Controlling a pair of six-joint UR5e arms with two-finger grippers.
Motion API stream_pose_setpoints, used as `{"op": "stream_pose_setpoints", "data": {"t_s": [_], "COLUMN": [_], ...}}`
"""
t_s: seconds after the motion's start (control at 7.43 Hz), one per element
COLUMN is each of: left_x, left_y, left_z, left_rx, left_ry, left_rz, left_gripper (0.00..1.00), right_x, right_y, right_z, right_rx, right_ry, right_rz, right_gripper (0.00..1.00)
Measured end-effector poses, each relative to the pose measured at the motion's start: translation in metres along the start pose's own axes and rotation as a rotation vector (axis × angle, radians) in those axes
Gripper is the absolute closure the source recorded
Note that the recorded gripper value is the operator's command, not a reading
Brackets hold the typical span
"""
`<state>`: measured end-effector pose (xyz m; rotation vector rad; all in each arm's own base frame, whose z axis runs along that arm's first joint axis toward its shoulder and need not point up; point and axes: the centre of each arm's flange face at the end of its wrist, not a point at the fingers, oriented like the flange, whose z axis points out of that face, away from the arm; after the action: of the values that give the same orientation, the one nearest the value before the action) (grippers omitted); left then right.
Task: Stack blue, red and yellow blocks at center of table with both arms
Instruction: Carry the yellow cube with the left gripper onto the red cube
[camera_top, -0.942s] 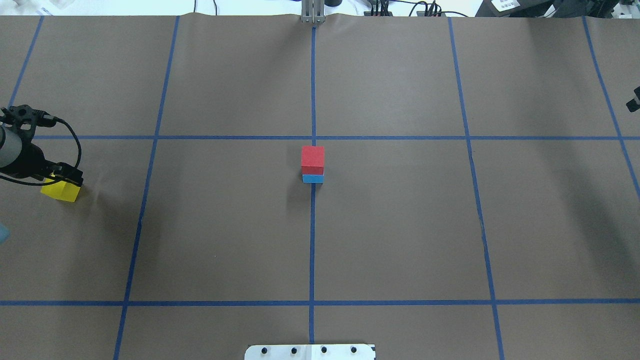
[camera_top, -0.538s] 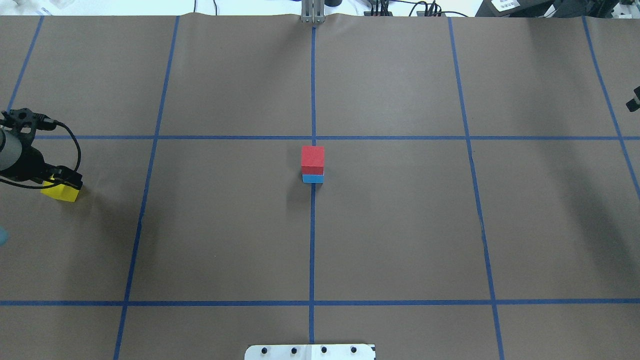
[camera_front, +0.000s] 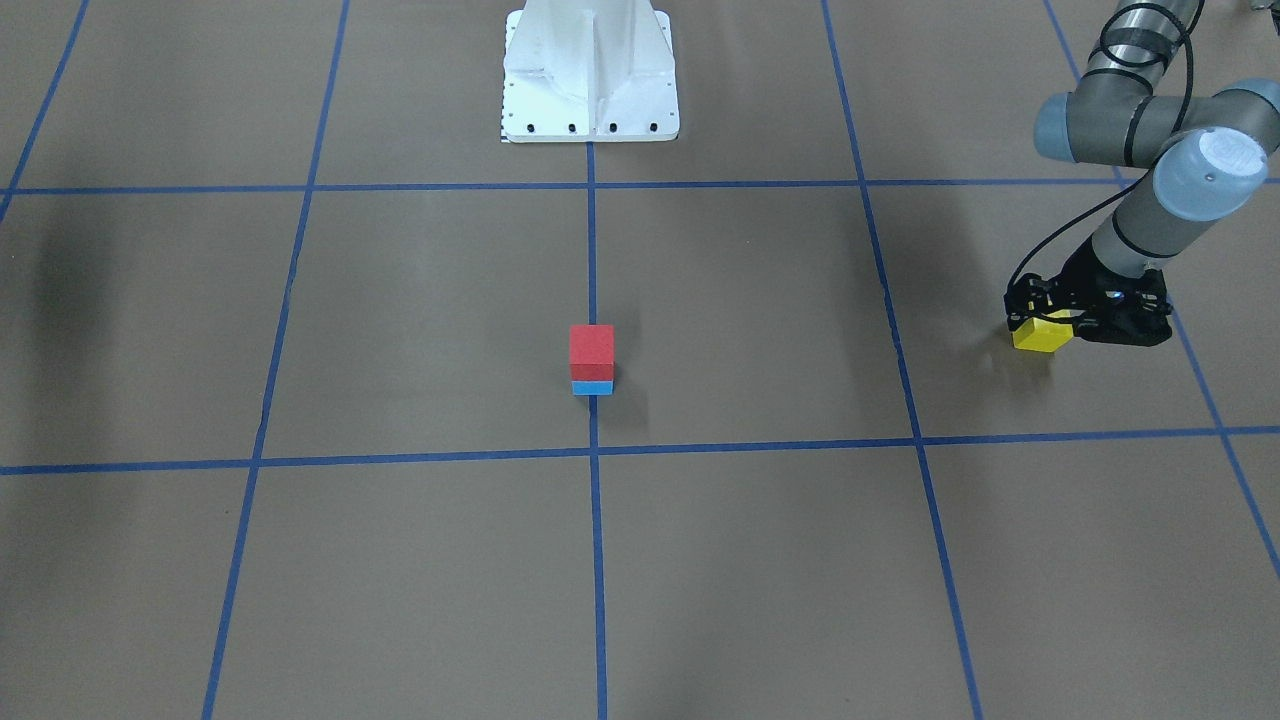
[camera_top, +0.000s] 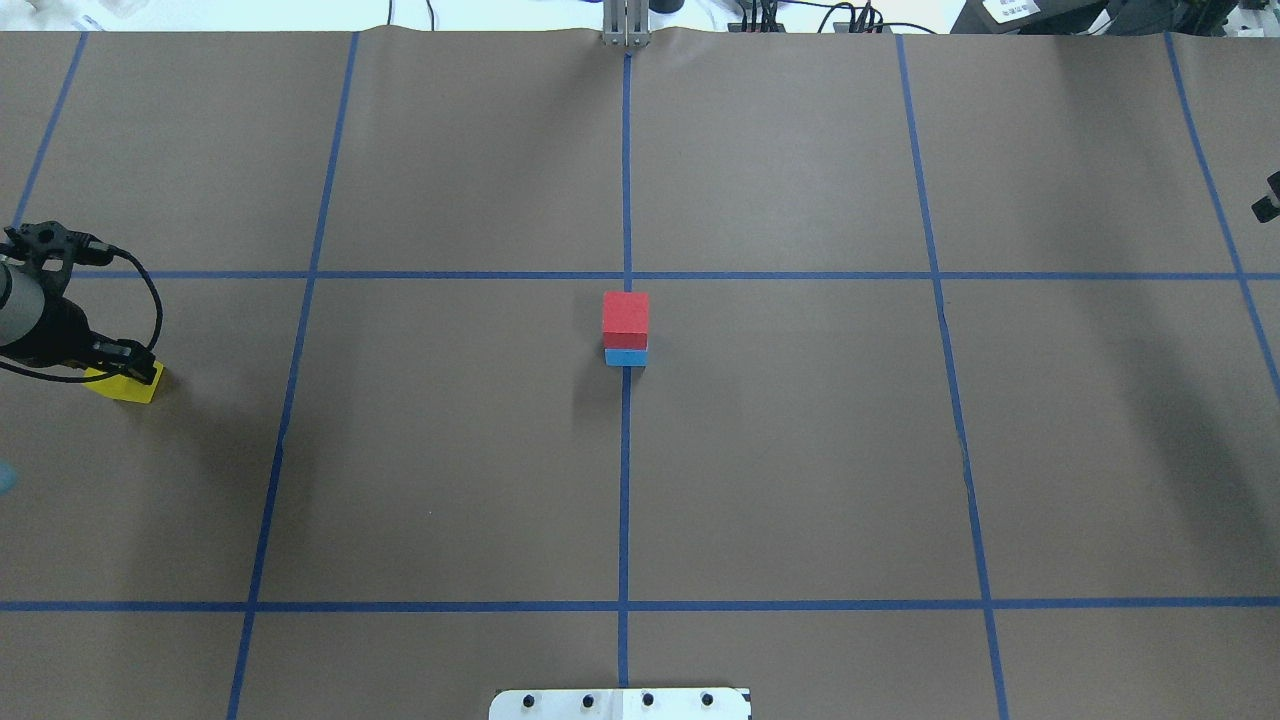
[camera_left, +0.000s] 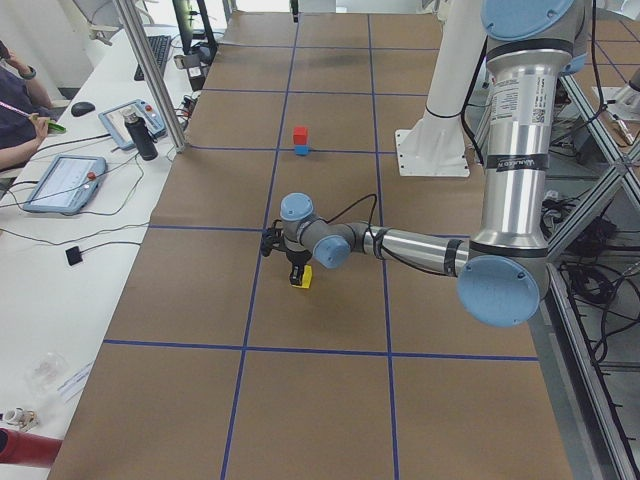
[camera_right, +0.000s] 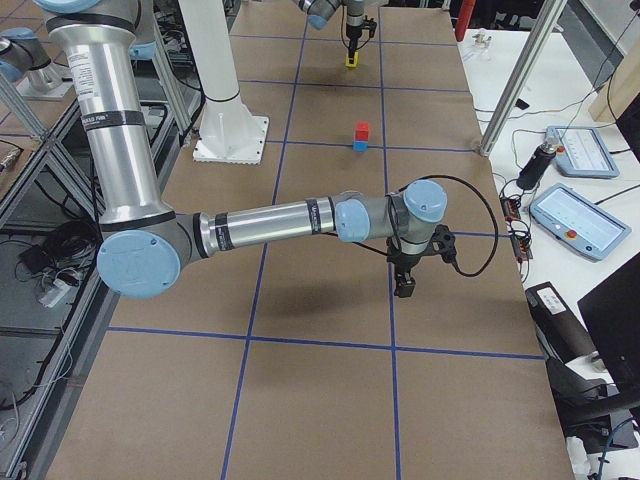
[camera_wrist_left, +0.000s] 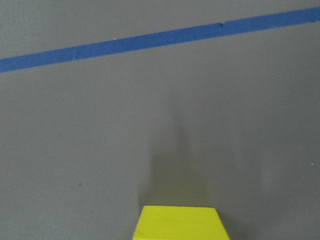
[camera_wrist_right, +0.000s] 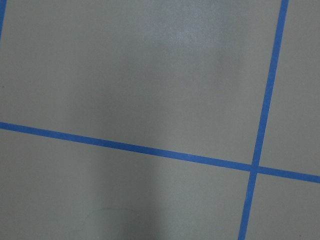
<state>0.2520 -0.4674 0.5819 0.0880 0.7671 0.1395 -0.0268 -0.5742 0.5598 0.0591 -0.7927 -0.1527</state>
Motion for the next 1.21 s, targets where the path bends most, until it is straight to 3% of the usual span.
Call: {"op": "stream_pose_setpoints", "data": {"t_s": [0.27, 0.54, 0.81, 1.21], "left_x": [0.019, 0.086, 0.216, 0.395], "left_y": [-0.002, -0.037, -0.095, -0.114], "left_z": [-0.018, -0.067, -0.135, -0.179], "left_rx": [-0.034, -0.075, -0.127, -0.153], "left_ry": [0.059, 0.059, 0.025, 0.049], "left_rz": [0.003, -0.026, -0.109, -0.225], "left_gripper": [1.0, 1.0, 1.0, 1.0], "right_x": [0.0, 0.0, 0.0, 0.0], "right_y": [0.0, 0.0, -0.001, 0.001], "right_z": [0.0, 0.0, 0.0, 0.001], "right_rx": [0.0, 0.0, 0.0, -0.002], "right_ry": [0.0, -0.001, -0.003, -0.005], "right_rz": [0.0, 0.001, 0.001, 0.002], "right_gripper": [0.01, 0.01, 0.01, 0.01]}}
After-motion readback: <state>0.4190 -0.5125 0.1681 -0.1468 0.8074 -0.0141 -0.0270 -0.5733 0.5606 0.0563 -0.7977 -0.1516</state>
